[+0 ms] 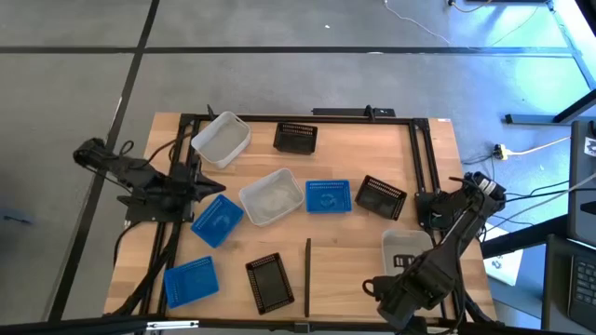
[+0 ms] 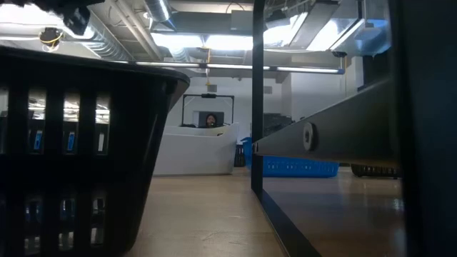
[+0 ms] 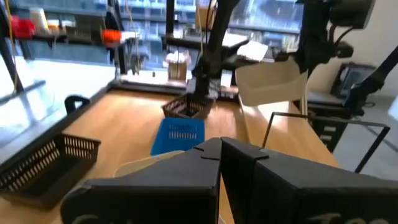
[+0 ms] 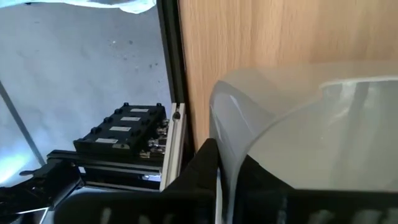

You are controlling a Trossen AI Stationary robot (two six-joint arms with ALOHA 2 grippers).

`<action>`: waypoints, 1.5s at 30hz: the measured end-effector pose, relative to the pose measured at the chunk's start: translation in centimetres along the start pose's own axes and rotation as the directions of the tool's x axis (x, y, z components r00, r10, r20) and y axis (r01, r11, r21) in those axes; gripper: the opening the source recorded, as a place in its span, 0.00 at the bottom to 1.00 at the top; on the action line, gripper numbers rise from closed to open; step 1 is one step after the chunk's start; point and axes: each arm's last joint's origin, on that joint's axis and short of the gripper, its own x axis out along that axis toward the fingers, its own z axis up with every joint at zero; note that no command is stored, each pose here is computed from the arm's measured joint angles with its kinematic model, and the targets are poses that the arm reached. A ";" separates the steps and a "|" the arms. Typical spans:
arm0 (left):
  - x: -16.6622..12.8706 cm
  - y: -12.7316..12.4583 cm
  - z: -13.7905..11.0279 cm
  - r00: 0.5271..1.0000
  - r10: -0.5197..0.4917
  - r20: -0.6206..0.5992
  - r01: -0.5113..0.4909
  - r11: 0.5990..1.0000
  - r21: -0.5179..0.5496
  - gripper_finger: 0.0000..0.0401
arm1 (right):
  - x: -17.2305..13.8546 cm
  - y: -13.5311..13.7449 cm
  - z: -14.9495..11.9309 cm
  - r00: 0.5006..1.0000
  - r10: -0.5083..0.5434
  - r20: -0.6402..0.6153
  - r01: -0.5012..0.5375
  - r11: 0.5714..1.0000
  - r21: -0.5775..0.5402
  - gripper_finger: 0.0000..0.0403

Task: Stack baskets on shelf by color
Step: Put the top right gray bin on the shelf

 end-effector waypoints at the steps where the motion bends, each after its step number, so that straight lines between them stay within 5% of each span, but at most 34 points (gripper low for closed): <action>1: 0.3 -0.2 0.6 1.000 0.001 -0.013 -0.001 1.000 0.005 0.00 | 0.1 0.1 0.0 1.000 0.006 0.006 -0.006 1.000 -0.003 0.00; 12: 3.6 -2.9 6.0 0.989 0.025 -0.148 -0.012 0.996 0.089 0.00 | 2.9 -0.9 -0.1 0.997 0.067 -0.045 -0.065 0.997 0.045 0.00; 24: 5.1 -4.0 7.2 0.985 0.029 -0.167 -0.012 0.995 0.102 0.00 | 4.4 -2.8 -2.2 0.952 0.291 0.098 -0.292 0.956 -0.007 0.00; 37: 5.3 -3.7 7.3 0.986 0.049 -0.159 -0.034 0.995 0.098 0.00 | 6.0 -3.6 -3.3 0.966 0.257 0.042 -0.245 0.951 -0.191 0.00; 45: 5.5 -3.3 7.4 0.985 0.081 -0.151 -0.067 0.993 0.094 0.00 | 6.1 -3.8 -3.4 0.972 0.232 0.033 -0.222 0.957 -0.186 0.06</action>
